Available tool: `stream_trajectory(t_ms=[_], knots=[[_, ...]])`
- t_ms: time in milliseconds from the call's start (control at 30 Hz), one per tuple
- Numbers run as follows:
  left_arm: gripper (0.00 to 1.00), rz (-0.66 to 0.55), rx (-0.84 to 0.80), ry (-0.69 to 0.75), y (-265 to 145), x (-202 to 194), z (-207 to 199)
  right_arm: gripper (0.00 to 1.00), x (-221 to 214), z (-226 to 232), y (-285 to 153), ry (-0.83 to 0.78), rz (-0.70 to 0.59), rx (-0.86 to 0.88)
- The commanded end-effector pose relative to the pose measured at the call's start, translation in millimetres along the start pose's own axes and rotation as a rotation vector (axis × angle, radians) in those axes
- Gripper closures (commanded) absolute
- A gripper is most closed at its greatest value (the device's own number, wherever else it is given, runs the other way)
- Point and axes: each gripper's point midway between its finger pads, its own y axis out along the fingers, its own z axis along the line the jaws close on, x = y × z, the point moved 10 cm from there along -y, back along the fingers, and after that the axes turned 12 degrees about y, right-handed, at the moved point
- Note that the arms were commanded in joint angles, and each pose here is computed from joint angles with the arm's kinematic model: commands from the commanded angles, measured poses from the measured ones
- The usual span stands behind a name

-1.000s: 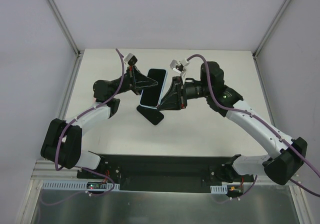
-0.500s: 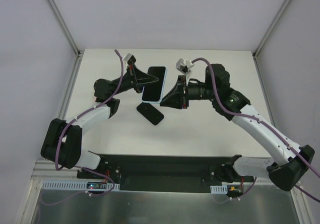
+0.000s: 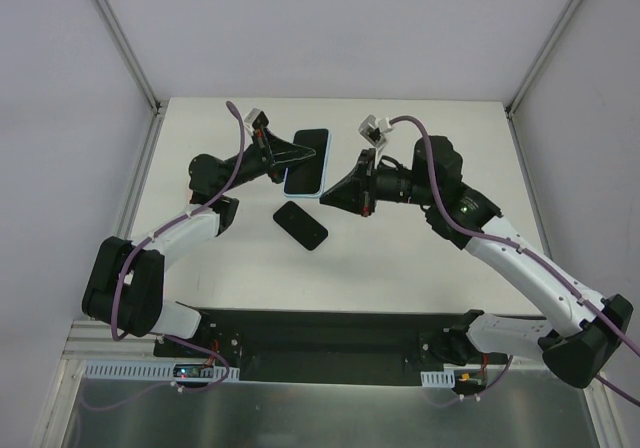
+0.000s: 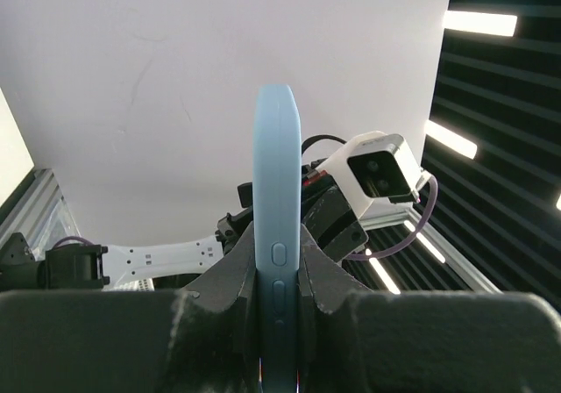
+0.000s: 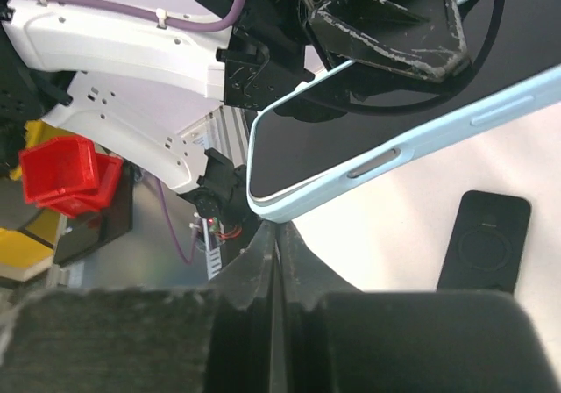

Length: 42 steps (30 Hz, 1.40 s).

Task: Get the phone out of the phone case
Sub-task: Remove the phone case from the phone.

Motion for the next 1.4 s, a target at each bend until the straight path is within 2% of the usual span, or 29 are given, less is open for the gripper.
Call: stream_trajectory(t_ms=[0,100,133,200,233,300,400,500,700,800,900,1167,1367], knots=[[1.00,0.112,-0.193,0.102,-1.5,-22.8,-42.6,0.97,15.1,5.5,0.9,0.007,-0.108,-0.004],[1.00,0.113,-0.196,0.107,-1.5,-23.1,-43.6,0.84,13.7,8.1,3.2,0.038,-0.075,0.046],[1.00,0.114,-0.196,0.110,-1.7,-23.4,-43.7,0.76,12.5,9.1,3.7,0.039,-0.065,0.071],[1.00,0.117,-0.195,0.115,-2.1,-24.3,-44.9,0.67,11.9,10.9,2.6,0.056,-0.063,0.085],[1.00,0.115,-0.197,0.119,-2.0,-24.4,-45.7,0.60,11.6,11.0,2.6,0.055,-0.062,0.096],[1.00,0.118,-0.197,0.120,-2.1,-24.7,-46.3,0.55,11.5,13.2,0.9,0.068,-0.066,0.106],[1.00,0.119,-0.198,0.122,-1.9,-24.5,-46.4,0.54,14.1,15.5,-1.7,0.092,-0.081,0.126],[1.00,0.116,-0.200,0.119,-2.0,-24.5,-46.4,0.56,16.7,15.3,-1.7,0.122,-0.094,0.143],[1.00,0.118,-0.204,0.122,-3.5,-26.8,-49.1,0.77,15.3,12.2,2.4,0.140,-0.090,0.183],[1.00,0.109,-0.199,0.116,-4.5,-26.8,-47.7,0.92,16.0,13.4,3.6,0.135,-0.100,0.219],[1.00,0.094,-0.192,0.099,-4.8,-26.3,-45.5,0.99,15.6,15.9,2.8,0.110,-0.123,0.224],[1.00,0.064,-0.172,0.062,-7.0,-28.8,-49.0,0.99,13.7,21.2,2.7,-0.048,-0.132,0.115],[1.00,0.053,-0.166,0.045,-7.6,-29.1,-49.3,0.98,9.2,14.6,11.2,-0.102,-0.105,0.052]])
